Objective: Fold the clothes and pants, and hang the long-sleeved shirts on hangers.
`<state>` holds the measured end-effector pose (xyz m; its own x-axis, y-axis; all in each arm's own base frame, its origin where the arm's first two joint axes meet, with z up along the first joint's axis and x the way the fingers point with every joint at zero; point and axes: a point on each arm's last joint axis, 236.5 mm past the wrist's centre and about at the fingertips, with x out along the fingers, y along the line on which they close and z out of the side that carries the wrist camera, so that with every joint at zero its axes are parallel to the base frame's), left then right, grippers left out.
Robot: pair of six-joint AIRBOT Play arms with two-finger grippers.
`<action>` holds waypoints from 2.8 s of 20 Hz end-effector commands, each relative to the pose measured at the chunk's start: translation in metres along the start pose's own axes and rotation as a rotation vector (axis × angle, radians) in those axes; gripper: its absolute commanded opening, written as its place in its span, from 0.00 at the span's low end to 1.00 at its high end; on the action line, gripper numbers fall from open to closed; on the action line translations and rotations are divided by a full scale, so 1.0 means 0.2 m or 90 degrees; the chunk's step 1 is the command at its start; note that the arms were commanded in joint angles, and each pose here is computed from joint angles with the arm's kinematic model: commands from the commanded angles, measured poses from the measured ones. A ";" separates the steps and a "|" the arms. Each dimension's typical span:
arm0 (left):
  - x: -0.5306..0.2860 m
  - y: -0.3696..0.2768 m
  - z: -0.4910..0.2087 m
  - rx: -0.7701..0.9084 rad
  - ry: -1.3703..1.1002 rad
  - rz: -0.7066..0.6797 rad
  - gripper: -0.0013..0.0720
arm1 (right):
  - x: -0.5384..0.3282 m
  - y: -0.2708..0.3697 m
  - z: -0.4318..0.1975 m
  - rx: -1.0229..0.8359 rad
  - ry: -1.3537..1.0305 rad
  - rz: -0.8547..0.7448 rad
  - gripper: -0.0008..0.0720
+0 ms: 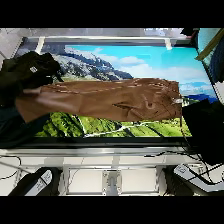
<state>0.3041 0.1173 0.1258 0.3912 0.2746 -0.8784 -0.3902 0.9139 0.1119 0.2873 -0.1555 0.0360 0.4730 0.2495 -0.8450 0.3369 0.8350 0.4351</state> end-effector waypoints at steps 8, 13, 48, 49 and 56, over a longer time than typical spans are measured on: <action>0.12 0.10 -0.31 -0.069 0.030 0.029 0.03 | 0.51 0.03 -0.10 0.102 0.054 0.154 0.73; 0.12 0.10 -0.31 -0.081 0.029 0.028 0.03 | 0.74 0.11 -0.10 0.025 0.068 0.155 0.73; 0.12 0.13 -0.31 -0.078 0.027 0.044 0.03 | 0.12 -0.38 -0.34 0.077 0.170 0.029 0.05; 0.12 0.15 -0.30 -0.075 0.025 0.052 0.03 | 0.11 -0.37 -0.32 0.085 0.153 0.037 0.05; 0.15 0.26 -0.33 -0.051 0.052 0.116 0.03 | 0.24 -0.44 -0.53 0.109 0.216 -0.014 0.05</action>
<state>0.2499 0.1428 0.0787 0.3004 0.3691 -0.8795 -0.5159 0.8384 0.1756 0.2108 -0.1680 -0.0538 0.2349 0.4257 -0.8739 0.4458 0.7517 0.4860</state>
